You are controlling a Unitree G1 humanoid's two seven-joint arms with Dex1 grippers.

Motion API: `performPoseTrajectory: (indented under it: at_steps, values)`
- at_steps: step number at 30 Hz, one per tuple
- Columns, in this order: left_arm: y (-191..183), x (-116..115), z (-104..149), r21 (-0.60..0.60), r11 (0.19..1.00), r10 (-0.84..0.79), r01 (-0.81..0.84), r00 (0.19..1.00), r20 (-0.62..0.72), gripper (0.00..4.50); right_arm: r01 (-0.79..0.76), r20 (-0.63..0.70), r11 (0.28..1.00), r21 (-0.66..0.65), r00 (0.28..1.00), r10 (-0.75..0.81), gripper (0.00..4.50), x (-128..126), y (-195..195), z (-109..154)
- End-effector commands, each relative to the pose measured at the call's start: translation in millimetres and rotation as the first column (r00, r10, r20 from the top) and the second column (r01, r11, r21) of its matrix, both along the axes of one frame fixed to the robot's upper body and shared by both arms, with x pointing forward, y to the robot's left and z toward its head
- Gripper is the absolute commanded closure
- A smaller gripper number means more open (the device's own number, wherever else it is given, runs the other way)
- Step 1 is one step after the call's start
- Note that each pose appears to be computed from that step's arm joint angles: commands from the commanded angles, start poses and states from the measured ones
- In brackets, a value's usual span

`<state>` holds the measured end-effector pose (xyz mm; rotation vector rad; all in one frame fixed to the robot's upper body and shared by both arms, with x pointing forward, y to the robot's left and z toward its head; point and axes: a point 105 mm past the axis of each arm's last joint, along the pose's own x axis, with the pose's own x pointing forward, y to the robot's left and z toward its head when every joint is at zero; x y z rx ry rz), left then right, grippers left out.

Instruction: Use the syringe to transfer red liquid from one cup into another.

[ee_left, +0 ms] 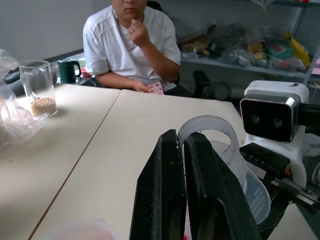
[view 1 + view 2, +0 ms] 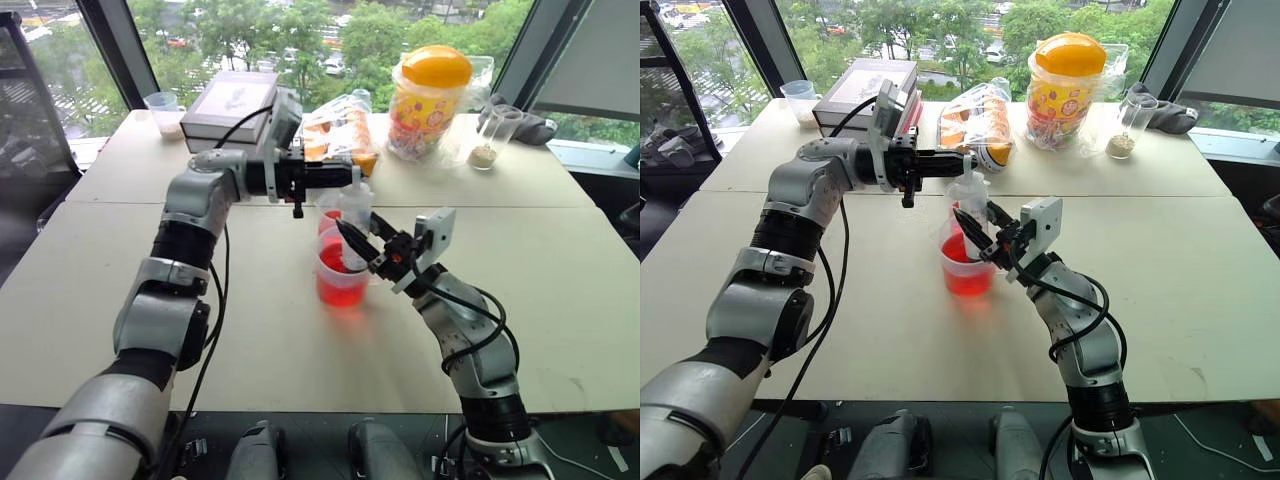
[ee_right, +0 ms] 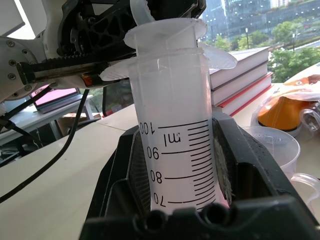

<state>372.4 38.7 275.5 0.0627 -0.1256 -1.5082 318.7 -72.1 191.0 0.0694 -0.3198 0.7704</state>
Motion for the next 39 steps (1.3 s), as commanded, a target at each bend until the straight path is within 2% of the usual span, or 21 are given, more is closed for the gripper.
performPoseTrajectory:
  at_steps: [1, 18, 25, 28, 34, 39]
  values:
    - [21.6, 12.1, 46.5, -0.108, 0.983, 0.159, -0.146, 0.980, 0.120, 4.47, -0.103, -0.001, 0.995, -0.015, 0.995, 0.103, 3.16, -13.7, 13.4, -6.0]
    - [28.1, 16.5, 53.6, -0.123, 0.977, 0.191, -0.174, 0.971, 0.142, 4.47, -0.126, -0.021, 0.992, -0.019, 0.992, 0.126, 3.16, -15.5, 16.4, -10.4]
    - [23.2, 11.9, 42.2, -0.088, 0.987, 0.145, -0.135, 0.982, 0.121, 4.47, -0.128, 0.012, 0.992, -0.016, 0.992, 0.128, 3.16, -14.1, 16.7, 1.0]
    - [21.7, 11.4, 39.2, -0.084, 0.988, 0.136, -0.128, 0.985, 0.104, 3.53, -0.126, 0.034, 0.992, -0.017, 0.991, 0.127, 3.16, -12.2, 15.8, 8.3]
    - [25.5, 4.3, 23.5, -0.028, 0.995, 0.095, -0.093, 0.992, 0.083, 0.79, -0.113, 0.080, 0.994, 0.004, 0.990, 0.112, 3.16, -6.2, 9.5, 28.6]
    - [39.3, 2.7, 19.4, -0.011, 0.992, 0.127, -0.127, 0.988, 0.084, 0.79, -0.098, 0.093, 0.995, 0.010, 0.991, 0.097, 3.16, 0.5, 0.5, 37.1]
